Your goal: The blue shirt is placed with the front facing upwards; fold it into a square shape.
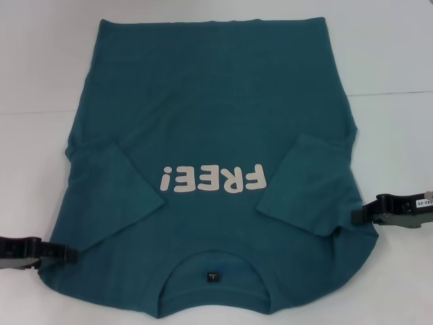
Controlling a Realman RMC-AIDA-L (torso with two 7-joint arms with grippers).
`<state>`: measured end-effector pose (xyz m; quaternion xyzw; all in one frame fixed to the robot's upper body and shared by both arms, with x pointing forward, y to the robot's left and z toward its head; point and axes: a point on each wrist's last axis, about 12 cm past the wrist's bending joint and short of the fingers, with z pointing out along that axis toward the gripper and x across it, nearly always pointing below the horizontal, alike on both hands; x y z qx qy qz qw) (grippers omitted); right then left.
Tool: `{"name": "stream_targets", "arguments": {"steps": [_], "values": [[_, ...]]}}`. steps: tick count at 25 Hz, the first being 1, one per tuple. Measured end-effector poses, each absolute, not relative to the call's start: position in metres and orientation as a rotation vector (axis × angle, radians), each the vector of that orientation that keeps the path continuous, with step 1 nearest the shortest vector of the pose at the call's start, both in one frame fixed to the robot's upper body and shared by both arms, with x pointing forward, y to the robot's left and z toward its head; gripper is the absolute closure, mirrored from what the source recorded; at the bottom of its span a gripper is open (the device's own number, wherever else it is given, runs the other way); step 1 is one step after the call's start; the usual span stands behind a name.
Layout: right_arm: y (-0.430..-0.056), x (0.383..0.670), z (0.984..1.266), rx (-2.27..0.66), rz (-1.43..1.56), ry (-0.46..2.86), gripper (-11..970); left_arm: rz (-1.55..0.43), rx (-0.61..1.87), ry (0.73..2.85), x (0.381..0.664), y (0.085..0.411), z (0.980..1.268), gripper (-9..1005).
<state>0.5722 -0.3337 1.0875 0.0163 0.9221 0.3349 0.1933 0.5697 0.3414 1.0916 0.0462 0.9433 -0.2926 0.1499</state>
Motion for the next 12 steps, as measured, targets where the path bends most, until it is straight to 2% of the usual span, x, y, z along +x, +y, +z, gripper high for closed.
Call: {"name": "stream_targets", "arguments": {"steps": [7,12], "values": [[-0.3328,0.5734,1.0884,0.035,0.939,2.584,921,-0.819,0.089,2.720,0.5716,0.3415,1.0893,199],[-0.3320,0.5737,1.0885,0.030,0.939,2.583,921,-0.807,0.086,2.719,0.5726,0.3419,1.0893,433]]}}
